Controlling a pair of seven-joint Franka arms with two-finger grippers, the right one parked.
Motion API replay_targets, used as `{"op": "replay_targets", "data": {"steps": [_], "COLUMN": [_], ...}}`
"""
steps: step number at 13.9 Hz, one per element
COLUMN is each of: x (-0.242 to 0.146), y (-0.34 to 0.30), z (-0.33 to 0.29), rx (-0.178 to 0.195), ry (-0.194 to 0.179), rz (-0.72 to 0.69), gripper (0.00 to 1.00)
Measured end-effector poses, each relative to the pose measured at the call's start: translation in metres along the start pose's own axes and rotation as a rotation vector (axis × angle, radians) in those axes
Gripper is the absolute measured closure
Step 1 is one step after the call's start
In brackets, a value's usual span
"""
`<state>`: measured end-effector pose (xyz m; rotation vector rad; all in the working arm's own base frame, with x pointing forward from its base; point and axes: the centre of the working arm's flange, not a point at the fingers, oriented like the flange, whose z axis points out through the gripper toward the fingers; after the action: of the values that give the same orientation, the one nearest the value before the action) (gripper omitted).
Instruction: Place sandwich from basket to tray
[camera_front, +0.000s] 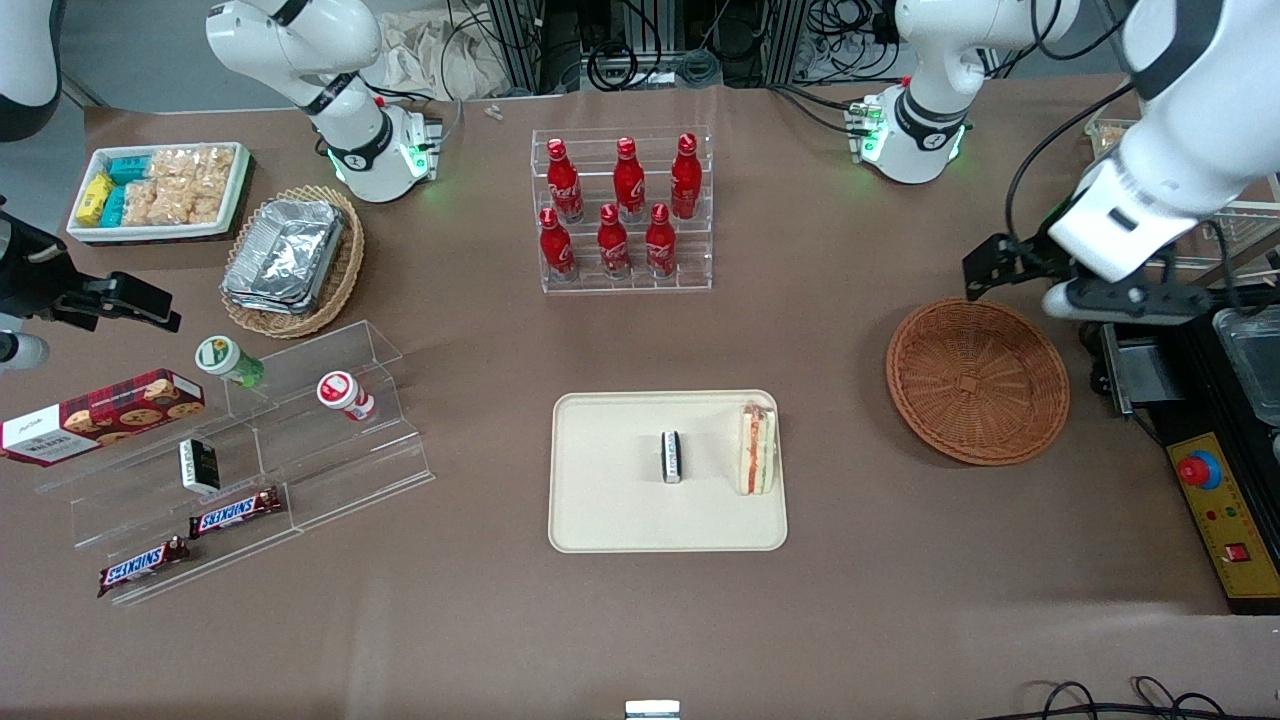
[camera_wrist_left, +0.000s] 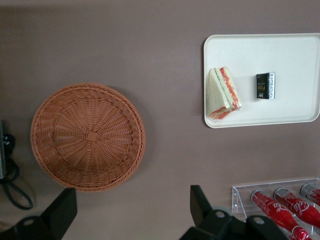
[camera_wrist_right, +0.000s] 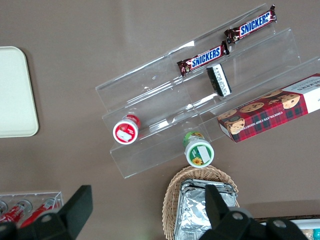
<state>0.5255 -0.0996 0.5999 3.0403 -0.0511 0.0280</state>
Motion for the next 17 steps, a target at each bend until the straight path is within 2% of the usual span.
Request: {"op": "replay_targets", "data": {"steps": [3,5,7,11,17], "x": [0.001,0.006,0.008,0.008,0.009], "y": [0.001,0.003,0.001,0.006,0.009], "z": [-0.014,-0.017,-0.017,-0.019,-0.023], "rx": [-0.004,-0.003,0.028,0.101,0.108], "ry": [0.029,0.024,0.014,0.026,0.036], "rz": [-0.006,-0.017,-0.013,0.015,0.021], "gripper": [0.0,0.0,0.0,0.0,0.0]}}
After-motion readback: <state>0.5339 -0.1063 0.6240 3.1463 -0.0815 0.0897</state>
